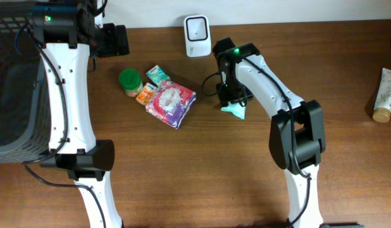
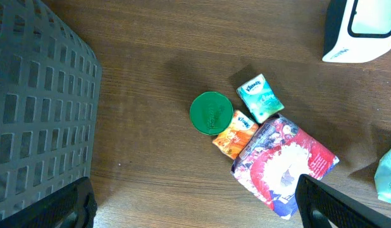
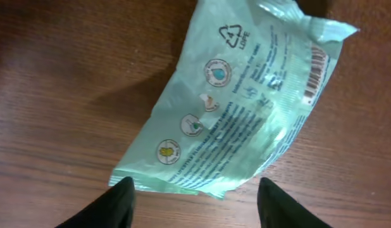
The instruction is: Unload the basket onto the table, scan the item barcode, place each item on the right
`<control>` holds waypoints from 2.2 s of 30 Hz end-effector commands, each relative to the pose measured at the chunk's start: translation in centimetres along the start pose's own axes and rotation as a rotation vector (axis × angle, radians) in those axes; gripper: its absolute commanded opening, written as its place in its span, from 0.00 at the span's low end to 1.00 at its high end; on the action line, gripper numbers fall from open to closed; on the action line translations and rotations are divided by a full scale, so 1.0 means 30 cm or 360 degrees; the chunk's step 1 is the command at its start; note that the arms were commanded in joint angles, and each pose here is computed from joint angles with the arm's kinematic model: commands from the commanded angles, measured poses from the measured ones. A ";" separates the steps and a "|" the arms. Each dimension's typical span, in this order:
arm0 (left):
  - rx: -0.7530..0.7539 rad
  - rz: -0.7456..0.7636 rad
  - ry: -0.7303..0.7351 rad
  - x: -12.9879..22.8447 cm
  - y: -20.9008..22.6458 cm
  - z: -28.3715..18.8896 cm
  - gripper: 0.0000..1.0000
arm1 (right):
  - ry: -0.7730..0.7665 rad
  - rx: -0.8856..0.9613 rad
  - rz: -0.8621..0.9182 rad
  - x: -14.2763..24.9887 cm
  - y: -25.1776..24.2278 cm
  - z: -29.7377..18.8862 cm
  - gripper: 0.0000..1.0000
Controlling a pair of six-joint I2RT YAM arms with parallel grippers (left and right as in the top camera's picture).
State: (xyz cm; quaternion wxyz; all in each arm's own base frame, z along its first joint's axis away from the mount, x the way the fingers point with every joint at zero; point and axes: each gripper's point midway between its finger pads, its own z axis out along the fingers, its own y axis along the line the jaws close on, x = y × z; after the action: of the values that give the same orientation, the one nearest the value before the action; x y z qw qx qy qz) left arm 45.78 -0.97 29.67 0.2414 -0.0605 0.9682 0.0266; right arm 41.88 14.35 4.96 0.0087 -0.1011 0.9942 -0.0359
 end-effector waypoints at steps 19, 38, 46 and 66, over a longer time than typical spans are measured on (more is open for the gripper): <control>-0.0007 0.0005 -0.0036 -0.008 0.006 -0.026 0.99 | -0.0061 0.0522 0.0313 0.074 -0.019 0.080 0.56; -0.0007 0.0005 -0.0036 -0.008 0.006 -0.026 0.99 | 0.0237 -0.0472 0.0650 0.068 -0.032 0.066 0.56; -0.0007 0.0005 -0.0036 -0.008 0.006 -0.026 0.99 | 0.0155 0.0313 0.0932 0.124 -0.479 0.092 0.56; -0.0007 0.0005 -0.0036 -0.008 0.006 -0.026 0.99 | 0.0305 -0.1035 0.2015 -0.100 -0.253 0.052 0.67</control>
State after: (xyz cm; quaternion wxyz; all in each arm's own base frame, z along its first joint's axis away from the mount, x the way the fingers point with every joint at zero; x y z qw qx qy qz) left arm 45.78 -0.97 29.67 0.2414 -0.0605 0.9682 0.0266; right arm 46.10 6.18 4.21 -0.0830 0.4663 0.8418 0.2591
